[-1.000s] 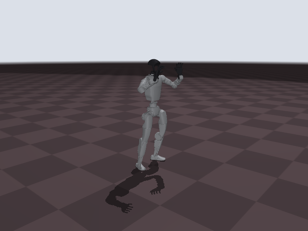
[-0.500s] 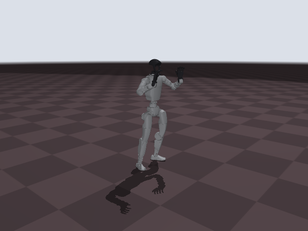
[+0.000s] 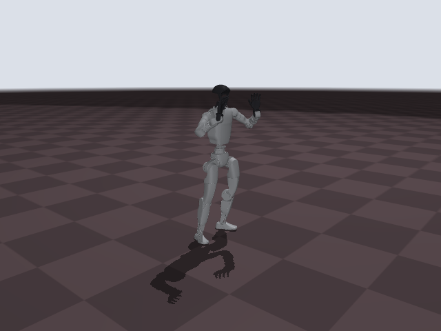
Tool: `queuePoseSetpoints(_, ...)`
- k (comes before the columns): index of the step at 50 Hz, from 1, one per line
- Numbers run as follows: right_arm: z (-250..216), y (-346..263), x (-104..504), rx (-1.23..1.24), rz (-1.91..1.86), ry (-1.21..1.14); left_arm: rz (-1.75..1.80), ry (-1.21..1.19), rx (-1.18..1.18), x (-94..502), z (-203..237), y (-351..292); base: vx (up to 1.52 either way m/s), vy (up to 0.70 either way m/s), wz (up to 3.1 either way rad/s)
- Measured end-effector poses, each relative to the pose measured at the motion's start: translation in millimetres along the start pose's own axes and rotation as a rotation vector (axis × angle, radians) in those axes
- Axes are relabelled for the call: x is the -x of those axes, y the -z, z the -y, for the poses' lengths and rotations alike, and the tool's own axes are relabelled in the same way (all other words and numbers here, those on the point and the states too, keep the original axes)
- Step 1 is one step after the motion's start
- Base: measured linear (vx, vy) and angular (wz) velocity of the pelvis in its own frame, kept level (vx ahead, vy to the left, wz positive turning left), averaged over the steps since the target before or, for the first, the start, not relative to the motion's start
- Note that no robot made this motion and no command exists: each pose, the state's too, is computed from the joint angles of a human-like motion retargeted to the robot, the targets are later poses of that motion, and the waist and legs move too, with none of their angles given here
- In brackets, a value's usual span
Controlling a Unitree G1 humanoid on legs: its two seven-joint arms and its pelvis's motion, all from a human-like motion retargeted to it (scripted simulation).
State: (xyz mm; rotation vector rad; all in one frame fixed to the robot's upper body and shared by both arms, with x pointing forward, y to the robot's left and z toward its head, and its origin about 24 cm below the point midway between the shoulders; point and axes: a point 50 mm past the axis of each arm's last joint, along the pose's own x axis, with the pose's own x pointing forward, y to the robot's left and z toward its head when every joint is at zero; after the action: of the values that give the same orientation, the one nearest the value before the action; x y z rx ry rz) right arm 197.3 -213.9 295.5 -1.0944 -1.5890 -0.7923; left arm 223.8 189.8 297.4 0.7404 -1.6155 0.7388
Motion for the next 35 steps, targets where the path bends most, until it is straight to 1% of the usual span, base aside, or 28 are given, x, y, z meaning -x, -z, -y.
queuePoseSetpoints(5, -8.6, -2.6, -45.1, -0.039, 0.156, 0.022, 0.144, 0.034, 0.024, -30.5, 15.5, -1.8, 0.00, 0.00, 0.00)
queuePoseSetpoints(8, -36.1, -3.5, -94.0, -0.122, 0.188, 0.007, 0.247, 0.095, 0.000, -71.1, 49.2, 1.4, 0.00, 0.00, 0.00)
queuePoseSetpoints(10, -63.0, -1.5, -135.2, -0.127, 0.167, -0.015, 0.294, 0.149, -0.102, -107.4, 78.3, 8.8, 0.00, 0.00, 0.00)
queuePoseSetpoints(12, -92.5, 4.0, -174.8, -0.033, 0.122, -0.066, 0.274, 0.229, -0.289, -139.4, 103.2, 26.8, 0.00, 0.00, 0.00)
queuePoseSetpoints(13, -99.9, 10.2, -199.4, 0.072, 0.109, -0.088, 0.256, 0.250, -0.399, -160.4, 113.0, 33.0, 0.00, 0.00, 0.00)
queuePoseSetpoints(15, -107.0, 24.9, -236.6, 0.318, 0.066, -0.150, 0.165, 0.326, -0.598, -189.7, 123.1, 46.5, 0.00, 0.00, 0.09)
queuePoseSetpoints(17, -106.6, 39.9, -255.5, 0.487, -0.037, -0.217, 0.034, 0.395, -0.681, -204.8, 127.1, 51.5, -0.01, 0.00, 0.19)
queuePoseSetpoints(19, -98.6, 50.1, -266.4, 0.487, -0.195, -0.232, -0.062, 0.391, -0.657, -219.1, 127.1, 43.7, 0.00, 0.00, 0.21)
queuePoseSetpoints(21, -87.2, 52.2, -276.9, 0.363, -0.336, -0.175, -0.085, 0.345, -0.593, -233.3, 126.5, 29.4, 0.01, 0.00, 0.19)
queuePoseSetpoints(23, -79.9, 47.0, -286.2, 0.249, -0.376, -0.114, -0.049, 0.316, -0.559, -243.1, 126.7, 16.5, 0.00, 0.00, 0.00)
queuePoseSetpoints(25, -78.7, 35.7, -292.5, 0.215, -0.301, -0.094, -0.001, 0.315, -0.568, -245.6, 127.8, 10.5, 0.00, 0.00, 0.00)
queuePoseSetpoints(30, -87.5, 15.7, -284.4, 0.281, -0.046, -0.132, 0.098, 0.369, -0.630, -234.1, 129.1, 19.2, 0.00, 0.00, 0.00)
queuePoseSetpoints(32, -91.3, 15.7, -274.2, 0.248, -0.021, -0.141, 0.104, 0.391, -0.579, -227.5, 128.8, 22.9, 0.00, 0.00, 0.00)
queuePoseSetpoints(35, -93.0, 16.7, -253.9, 0.160, 0.004, -0.136, 0.076, 0.403, -0.399, -213.6, 126.1, 24.7, 0.00, 0.00, 0.00)
